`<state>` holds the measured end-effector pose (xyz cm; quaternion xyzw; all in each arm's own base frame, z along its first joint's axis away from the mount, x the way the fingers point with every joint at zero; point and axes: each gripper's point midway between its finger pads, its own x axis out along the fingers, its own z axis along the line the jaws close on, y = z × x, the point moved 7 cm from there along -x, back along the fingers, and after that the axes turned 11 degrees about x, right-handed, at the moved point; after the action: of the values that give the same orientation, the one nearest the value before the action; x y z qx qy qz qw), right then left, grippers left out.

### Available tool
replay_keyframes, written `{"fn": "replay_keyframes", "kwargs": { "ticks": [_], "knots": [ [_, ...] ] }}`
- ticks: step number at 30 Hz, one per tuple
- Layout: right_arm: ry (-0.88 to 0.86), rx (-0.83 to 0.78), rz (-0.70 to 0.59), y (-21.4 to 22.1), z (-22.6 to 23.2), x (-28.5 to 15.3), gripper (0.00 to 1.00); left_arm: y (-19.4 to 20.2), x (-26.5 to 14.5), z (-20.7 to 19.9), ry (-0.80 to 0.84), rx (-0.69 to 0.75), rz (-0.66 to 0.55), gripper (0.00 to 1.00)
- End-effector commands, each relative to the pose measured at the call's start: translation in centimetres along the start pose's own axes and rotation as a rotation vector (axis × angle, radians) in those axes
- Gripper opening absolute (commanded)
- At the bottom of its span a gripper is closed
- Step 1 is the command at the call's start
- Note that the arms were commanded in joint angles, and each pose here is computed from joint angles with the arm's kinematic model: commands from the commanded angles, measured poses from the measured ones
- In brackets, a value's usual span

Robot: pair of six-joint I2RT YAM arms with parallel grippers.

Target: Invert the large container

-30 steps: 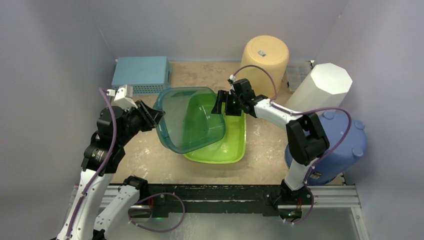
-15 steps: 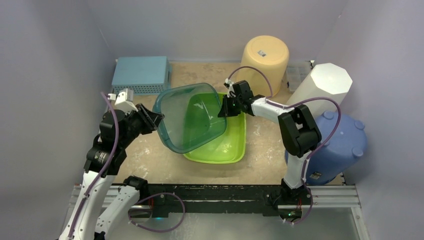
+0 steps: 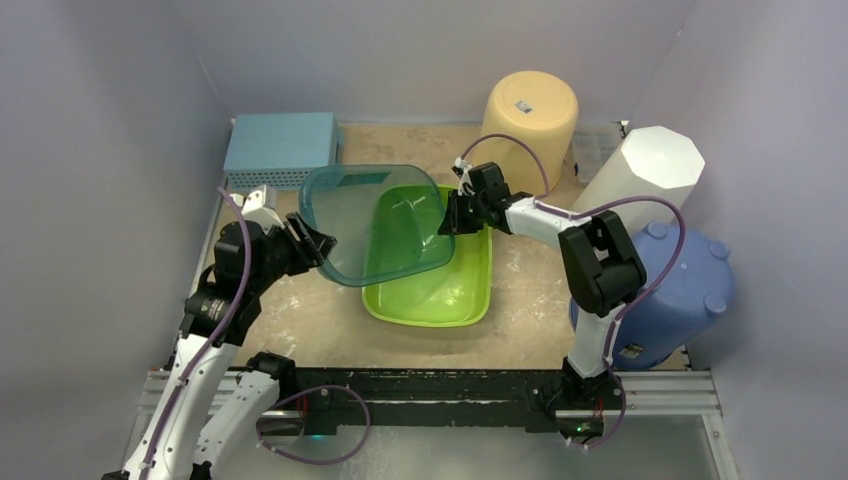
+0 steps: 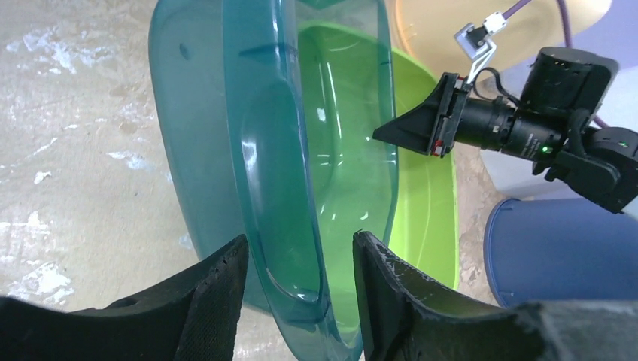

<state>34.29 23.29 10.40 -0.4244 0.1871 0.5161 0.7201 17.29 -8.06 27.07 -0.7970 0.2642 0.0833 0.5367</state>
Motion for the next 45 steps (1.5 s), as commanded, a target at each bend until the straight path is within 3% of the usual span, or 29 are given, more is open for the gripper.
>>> {"fn": "replay_keyframes", "kwargs": {
  "ticks": [1, 7, 10, 14, 17, 26, 30, 37, 45],
  "knots": [
    [-0.115, -0.004, 0.007, 0.4, 3.2, -1.2, 0.03, 1.3, 0.4, -1.3, 0.119, -0.046, 0.091, 0.5],
    [-0.106, -0.017, 0.001, 0.5, 3.0, -1.3, 0.01, 0.9, 0.8, -1.4, 0.115, -0.068, 0.066, 0.39],
    [-0.111, -0.027, -0.022, 0.4, 3.1, -1.5, 0.0, 0.6, 1.0, -1.4, 0.113, -0.067, 0.06, 0.26],
    [-0.119, -0.026, -0.025, 0.4, 3.3, -1.8, 0.0, 0.0, 0.9, -1.7, 0.122, -0.055, 0.048, 0.01],
    [-0.145, -0.019, -0.014, 0.4, 3.8, -2.3, 0.05, -1.1, 0.2, -2.0, 0.125, -0.034, 0.002, 0.0],
    [-0.146, 0.012, -0.079, -1.3, 6.1, -6.0, 0.51, -6.8, -2.7, -3.6, 0.101, 0.053, -0.192, 0.0],
    [-0.12, 0.016, -0.141, -1.9, 6.9, -8.3, 0.69, -8.9, -3.3, -3.9, 0.063, 0.098, -0.222, 0.0],
    [-0.145, 0.009, -0.273, -2.8, 8.7, -13.3, 0.86, -10.6, -4.2, -2.6, -0.112, 0.17, -0.222, 0.0],
    [-0.194, 0.008, -0.313, -2.4, 9.8, -15.9, 0.94, -11.7, -5.4, -1.9, -0.213, 0.206, -0.247, 0.0]
  ]
}}
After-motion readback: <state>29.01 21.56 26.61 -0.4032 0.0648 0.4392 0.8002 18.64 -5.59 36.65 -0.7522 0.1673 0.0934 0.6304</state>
